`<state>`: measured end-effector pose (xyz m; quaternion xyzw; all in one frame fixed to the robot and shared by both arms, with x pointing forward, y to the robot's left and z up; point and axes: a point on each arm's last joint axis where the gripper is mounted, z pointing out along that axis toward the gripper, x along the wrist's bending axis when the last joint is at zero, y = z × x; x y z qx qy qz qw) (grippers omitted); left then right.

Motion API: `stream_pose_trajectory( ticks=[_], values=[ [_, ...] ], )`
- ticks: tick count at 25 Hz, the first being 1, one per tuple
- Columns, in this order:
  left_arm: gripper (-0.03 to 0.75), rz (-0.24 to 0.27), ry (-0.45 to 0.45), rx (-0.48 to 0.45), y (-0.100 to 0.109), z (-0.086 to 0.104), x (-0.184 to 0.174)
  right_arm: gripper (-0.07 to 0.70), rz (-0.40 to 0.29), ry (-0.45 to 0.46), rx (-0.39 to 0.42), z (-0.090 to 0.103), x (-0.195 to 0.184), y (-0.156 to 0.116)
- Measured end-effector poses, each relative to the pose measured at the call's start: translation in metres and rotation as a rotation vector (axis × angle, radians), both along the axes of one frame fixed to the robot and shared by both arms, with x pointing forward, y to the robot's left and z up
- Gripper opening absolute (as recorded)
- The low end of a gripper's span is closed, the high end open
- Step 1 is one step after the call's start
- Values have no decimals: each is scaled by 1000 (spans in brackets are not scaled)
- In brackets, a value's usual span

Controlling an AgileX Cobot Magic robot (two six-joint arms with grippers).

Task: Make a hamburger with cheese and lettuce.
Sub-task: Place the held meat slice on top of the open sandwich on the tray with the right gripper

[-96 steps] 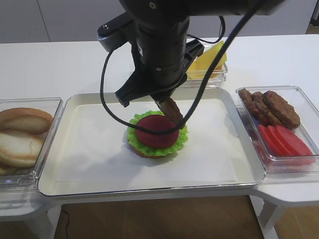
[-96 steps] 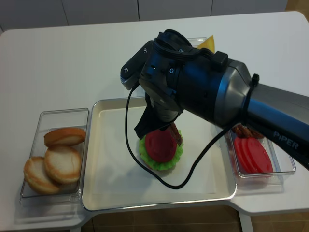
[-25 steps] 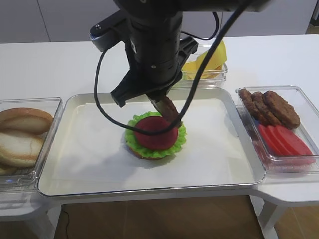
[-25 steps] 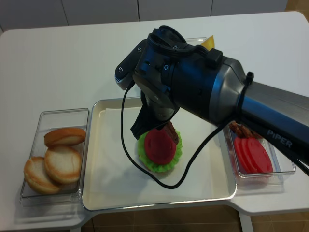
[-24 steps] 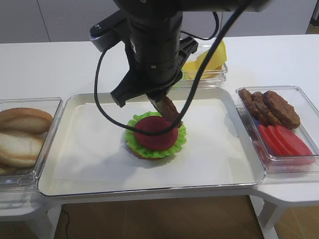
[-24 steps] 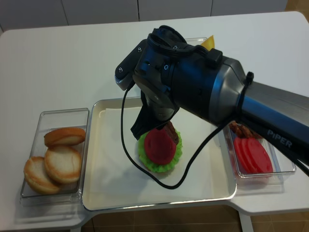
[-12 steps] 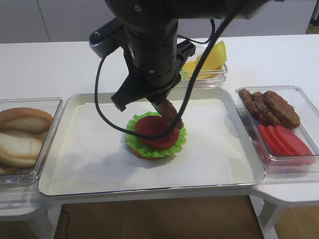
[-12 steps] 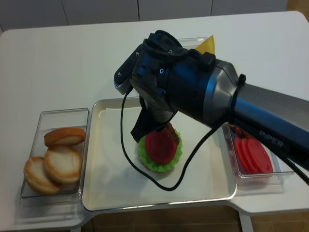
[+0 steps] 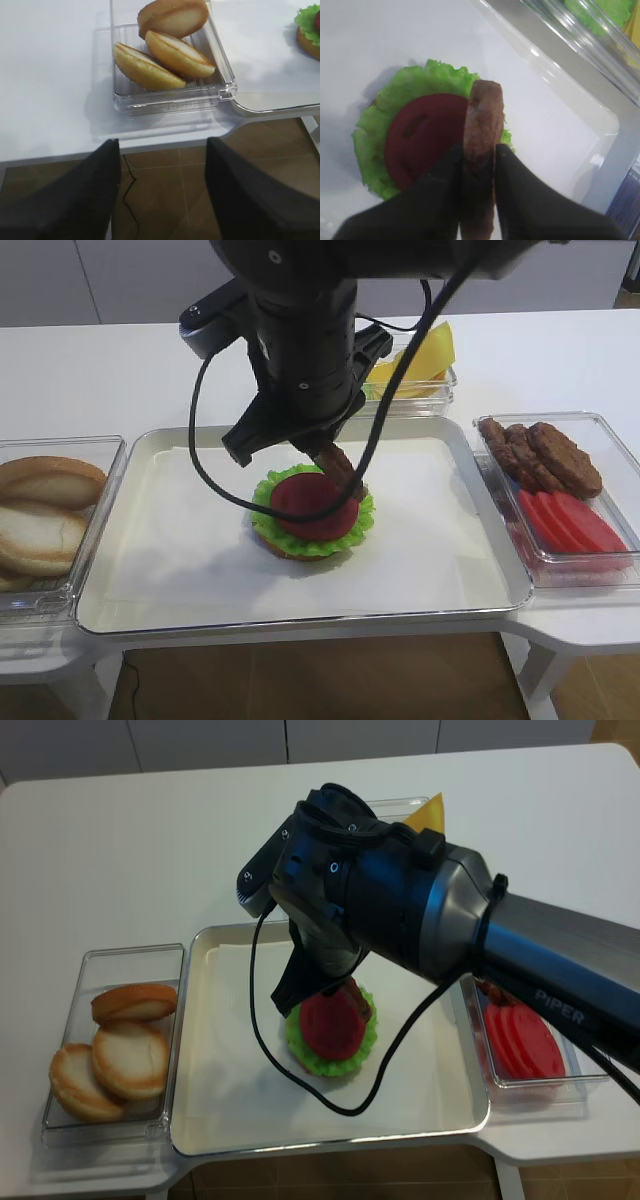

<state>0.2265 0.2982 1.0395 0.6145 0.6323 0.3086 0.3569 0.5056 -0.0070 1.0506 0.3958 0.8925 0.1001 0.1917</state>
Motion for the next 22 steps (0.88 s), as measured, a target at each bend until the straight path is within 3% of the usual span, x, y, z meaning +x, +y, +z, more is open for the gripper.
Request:
stream_pose_trajectory(
  ticks=[9, 22],
  values=[
    [405, 0, 0, 0, 0, 0, 0, 181, -7, 28, 21, -1, -2, 2],
    [405, 0, 0, 0, 0, 0, 0, 432, 2, 76, 84, -2, -6, 7]
  ],
)
